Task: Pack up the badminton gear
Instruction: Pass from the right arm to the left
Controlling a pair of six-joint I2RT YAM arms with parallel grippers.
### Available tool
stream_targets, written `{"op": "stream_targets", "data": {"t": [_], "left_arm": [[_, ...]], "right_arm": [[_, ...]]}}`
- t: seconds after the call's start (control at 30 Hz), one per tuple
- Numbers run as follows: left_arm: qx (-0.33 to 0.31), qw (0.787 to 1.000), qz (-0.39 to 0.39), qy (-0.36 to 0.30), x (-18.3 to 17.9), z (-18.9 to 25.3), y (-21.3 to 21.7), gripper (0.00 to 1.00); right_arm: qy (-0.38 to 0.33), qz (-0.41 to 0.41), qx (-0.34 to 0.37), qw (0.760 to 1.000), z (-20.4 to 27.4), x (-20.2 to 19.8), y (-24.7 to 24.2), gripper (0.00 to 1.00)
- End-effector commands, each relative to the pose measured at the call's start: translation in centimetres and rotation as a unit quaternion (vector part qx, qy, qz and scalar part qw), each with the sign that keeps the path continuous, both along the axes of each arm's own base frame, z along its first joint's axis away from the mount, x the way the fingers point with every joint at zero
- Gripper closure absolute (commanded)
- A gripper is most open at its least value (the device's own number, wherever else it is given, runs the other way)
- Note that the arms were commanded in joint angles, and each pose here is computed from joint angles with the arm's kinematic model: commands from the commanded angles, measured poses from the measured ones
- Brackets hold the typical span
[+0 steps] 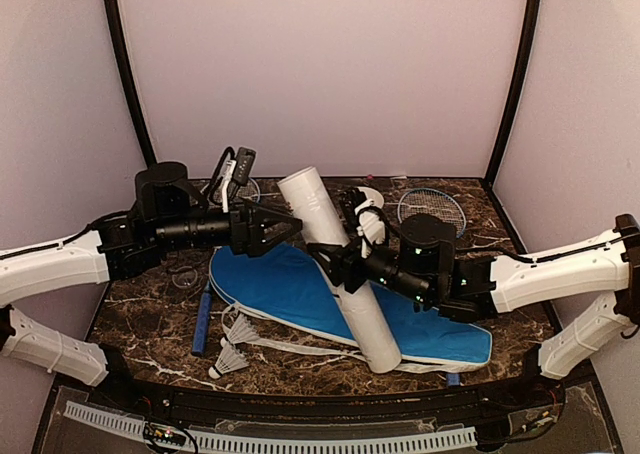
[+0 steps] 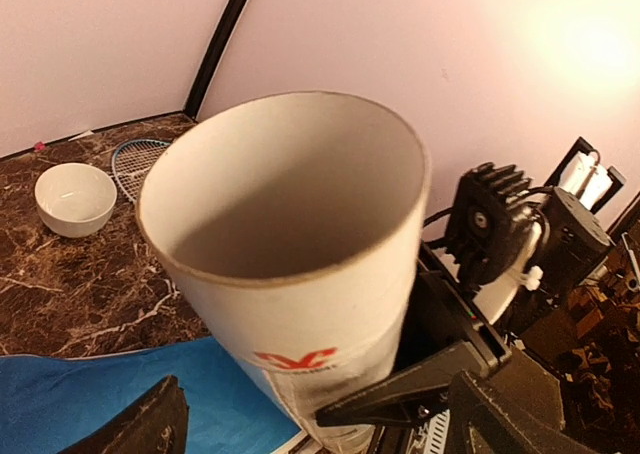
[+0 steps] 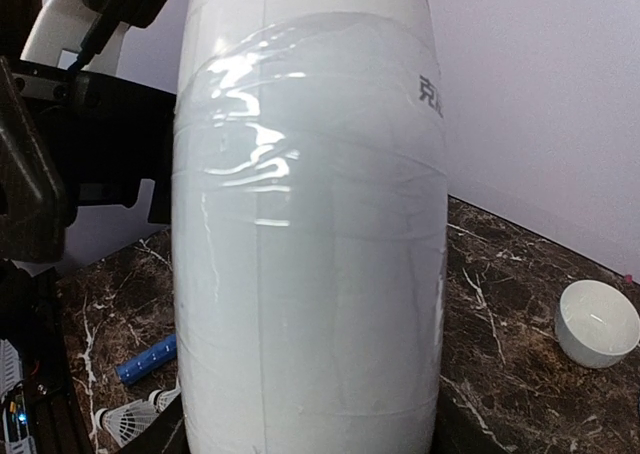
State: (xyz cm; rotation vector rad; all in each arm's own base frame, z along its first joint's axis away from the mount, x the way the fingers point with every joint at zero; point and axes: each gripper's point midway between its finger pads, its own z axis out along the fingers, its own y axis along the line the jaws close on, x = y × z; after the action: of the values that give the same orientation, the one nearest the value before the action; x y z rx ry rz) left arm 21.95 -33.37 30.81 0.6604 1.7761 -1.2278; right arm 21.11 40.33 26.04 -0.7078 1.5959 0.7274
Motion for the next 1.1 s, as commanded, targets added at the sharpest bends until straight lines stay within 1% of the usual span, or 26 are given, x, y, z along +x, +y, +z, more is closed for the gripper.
{"op": "stream_targets", "data": {"t": [0.0,0.23,0.4,0.77,0.83,0.87,1.0,1.07], "left_arm": [[-0.006,0.999,0.05,0.001,1.9,1.0,-1.0,0.07],[-0.01,0.999,0.052,0.014,2.4,1.0,-2.9,0.05],[-0.035,0.998,0.048,0.018,2.5,1.5,-3.8,0.05],[-0.059,0.997,0.053,0.026,2.9,1.8,-4.8,0.05],[-0.06,0.997,0.052,0.024,2.9,1.9,-5.0,0.1],[-0.062,0.996,0.053,0.024,2.9,2.0,-5.0,0.17],[-0.067,0.996,0.053,0.02,2.8,2.5,-5.0,0.33],[-0.072,0.996,0.052,0.017,2.7,3.0,-4.9,0.39]], "right_arm": [[-0.015,0.004,0.052,0.999,2.7,-0.2,0.2,0.43],[-0.022,0.001,0.051,0.998,2.7,-0.2,0.3,0.43],[-0.025,-0.002,0.051,0.998,2.6,-0.1,0.4,0.42],[-0.027,-0.008,0.042,0.999,1.9,0.0,0.9,0.41],[-0.027,-0.012,0.042,0.999,1.9,0.1,0.9,0.4],[-0.027,-0.014,0.042,0.999,1.8,0.1,0.9,0.4],[-0.025,-0.022,0.041,0.999,1.8,0.3,0.7,0.39],[-0.026,-0.022,0.041,0.999,1.8,0.3,0.7,0.35]]}}
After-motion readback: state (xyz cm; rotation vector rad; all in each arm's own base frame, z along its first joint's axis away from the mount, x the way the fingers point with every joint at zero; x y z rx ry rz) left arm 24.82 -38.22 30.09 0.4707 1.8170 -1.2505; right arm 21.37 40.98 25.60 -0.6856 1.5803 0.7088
